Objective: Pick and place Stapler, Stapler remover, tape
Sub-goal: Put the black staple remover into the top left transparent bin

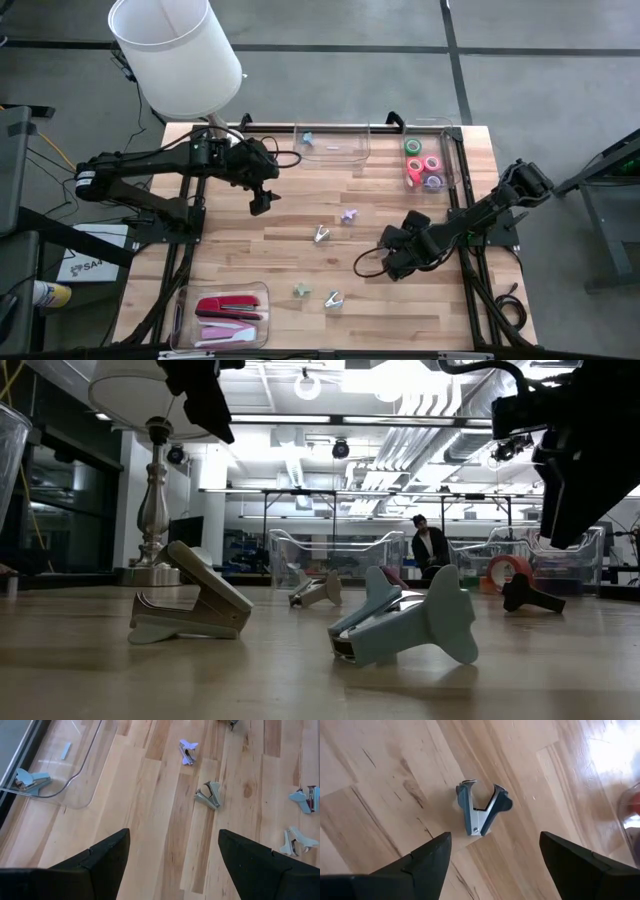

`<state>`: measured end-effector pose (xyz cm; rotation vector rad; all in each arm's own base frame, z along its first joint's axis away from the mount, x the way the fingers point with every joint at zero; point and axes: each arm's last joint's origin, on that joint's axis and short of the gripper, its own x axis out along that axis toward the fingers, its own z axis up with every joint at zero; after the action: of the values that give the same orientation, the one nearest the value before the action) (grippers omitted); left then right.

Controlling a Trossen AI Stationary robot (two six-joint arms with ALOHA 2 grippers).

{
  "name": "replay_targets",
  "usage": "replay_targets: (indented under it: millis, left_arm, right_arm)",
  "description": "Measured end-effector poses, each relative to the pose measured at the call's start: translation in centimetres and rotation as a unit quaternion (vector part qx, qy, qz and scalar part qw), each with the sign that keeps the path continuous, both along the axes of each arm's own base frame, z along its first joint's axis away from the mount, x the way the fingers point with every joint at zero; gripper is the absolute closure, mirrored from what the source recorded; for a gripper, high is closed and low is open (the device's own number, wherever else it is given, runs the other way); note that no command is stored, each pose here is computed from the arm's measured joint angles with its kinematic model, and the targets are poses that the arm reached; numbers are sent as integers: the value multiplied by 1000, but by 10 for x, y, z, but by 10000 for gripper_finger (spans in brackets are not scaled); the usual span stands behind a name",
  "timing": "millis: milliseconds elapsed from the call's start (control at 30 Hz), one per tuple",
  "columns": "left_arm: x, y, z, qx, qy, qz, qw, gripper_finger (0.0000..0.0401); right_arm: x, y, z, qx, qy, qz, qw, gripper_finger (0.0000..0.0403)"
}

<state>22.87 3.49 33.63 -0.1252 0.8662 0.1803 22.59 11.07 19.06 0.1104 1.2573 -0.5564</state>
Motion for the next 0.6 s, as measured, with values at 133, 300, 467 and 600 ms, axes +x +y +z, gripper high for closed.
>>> replay_targets:
  millis: [133,300,467,600]
  left_arm:
    - [0,0,0,0,-3,0,1000,103]
    - [1,0,1,1,-6,0,1000,103]
    - [1,0,1,1,-6,0,1000,103]
    - [1,0,1,4,-6,-3,1000,103]
  right_arm:
    - [0,0,0,6,-1,-9,1000,108]
    - [0,0,0,6,0,-5,1000,108]
    - [-1,1,-1,12,2,-5,1000,108]
    - [-5,3,-14,24,-5,-6,1000,108]
